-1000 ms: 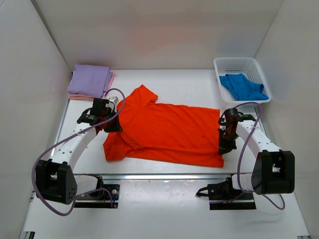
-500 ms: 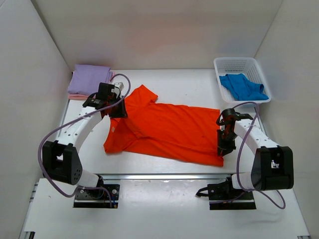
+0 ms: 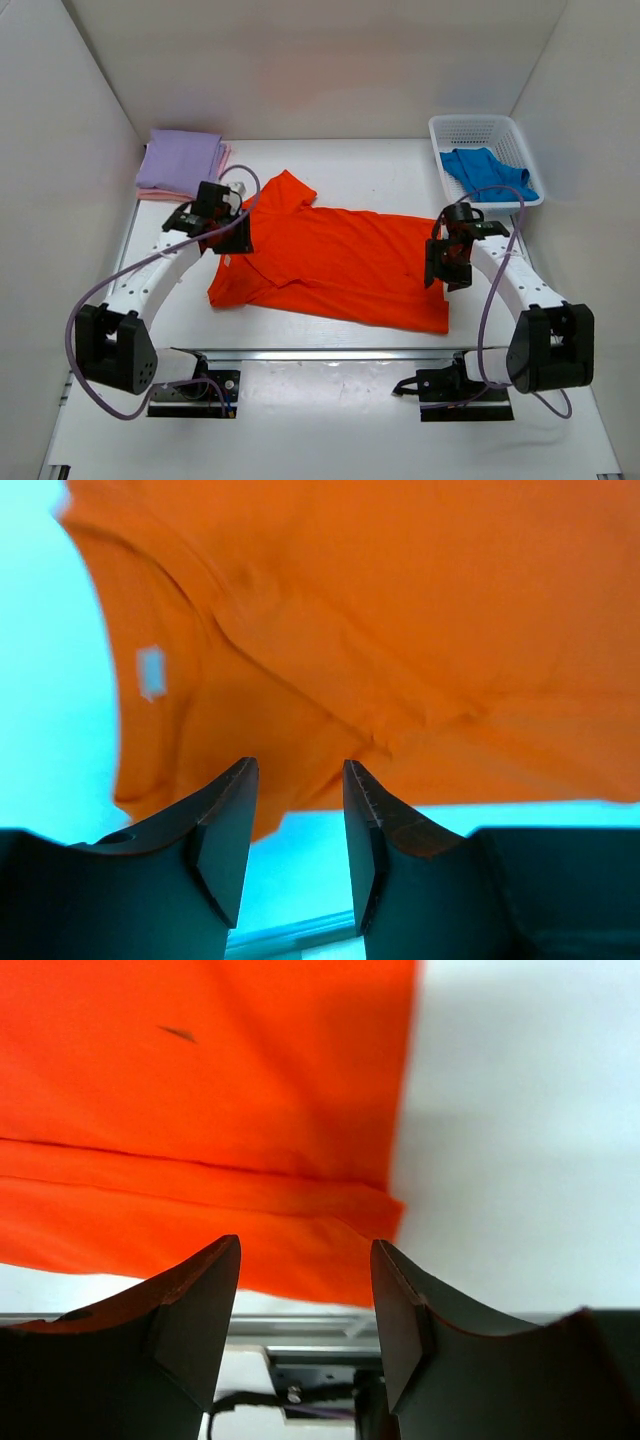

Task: Fold and stack the t-shirts
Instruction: Fold the flattened tshirt in 1/3 of the way, then grap the side of the flattened tshirt furthest away from the robot with both arms, then fold the other side of the tshirt into a rectangle, then rotate the tshirt 90 degrees

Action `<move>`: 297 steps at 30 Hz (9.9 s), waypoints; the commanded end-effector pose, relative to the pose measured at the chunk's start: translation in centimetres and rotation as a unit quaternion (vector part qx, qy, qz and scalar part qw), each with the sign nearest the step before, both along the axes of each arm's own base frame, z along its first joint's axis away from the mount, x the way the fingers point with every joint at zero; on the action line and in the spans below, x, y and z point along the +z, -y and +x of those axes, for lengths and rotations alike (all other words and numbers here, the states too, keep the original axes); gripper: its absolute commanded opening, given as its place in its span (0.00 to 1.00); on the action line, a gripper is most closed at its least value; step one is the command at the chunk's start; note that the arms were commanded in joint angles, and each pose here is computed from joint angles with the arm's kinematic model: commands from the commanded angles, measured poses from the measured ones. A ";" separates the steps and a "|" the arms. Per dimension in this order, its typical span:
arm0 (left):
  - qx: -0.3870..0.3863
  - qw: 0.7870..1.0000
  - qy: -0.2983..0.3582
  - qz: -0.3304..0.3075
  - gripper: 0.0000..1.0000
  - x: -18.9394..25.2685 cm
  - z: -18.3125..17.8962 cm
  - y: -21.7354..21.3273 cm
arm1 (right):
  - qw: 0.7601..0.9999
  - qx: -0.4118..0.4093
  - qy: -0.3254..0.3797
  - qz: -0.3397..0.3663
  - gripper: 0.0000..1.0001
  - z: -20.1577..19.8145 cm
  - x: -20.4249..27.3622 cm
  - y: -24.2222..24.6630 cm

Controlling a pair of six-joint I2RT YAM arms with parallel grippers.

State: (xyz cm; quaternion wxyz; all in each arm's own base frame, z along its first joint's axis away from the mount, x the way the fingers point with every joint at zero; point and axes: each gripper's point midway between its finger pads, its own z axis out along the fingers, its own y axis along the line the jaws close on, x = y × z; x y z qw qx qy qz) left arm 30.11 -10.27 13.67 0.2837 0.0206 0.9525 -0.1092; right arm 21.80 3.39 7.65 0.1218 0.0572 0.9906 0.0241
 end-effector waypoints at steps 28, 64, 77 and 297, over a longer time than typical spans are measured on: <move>-0.063 0.965 -0.191 0.165 0.39 -9.6 -9.0 -1.7 | 0.997 0.058 0.001 0.043 0.52 12.9 -6.9 -5.1; 0.018 0.979 -0.148 0.141 0.27 -13.2 -7.5 -0.2 | 0.992 0.082 0.046 0.078 0.53 12.2 -4.7 -5.9; 0.038 0.955 -0.183 0.231 0.08 -14.0 -10.6 -3.3 | 0.994 0.082 0.024 0.062 0.54 11.3 -6.2 -5.7; 0.004 0.994 -0.104 0.025 0.00 -11.4 18.5 12.9 | 0.987 -0.135 0.051 0.073 0.00 4.9 -8.8 -10.8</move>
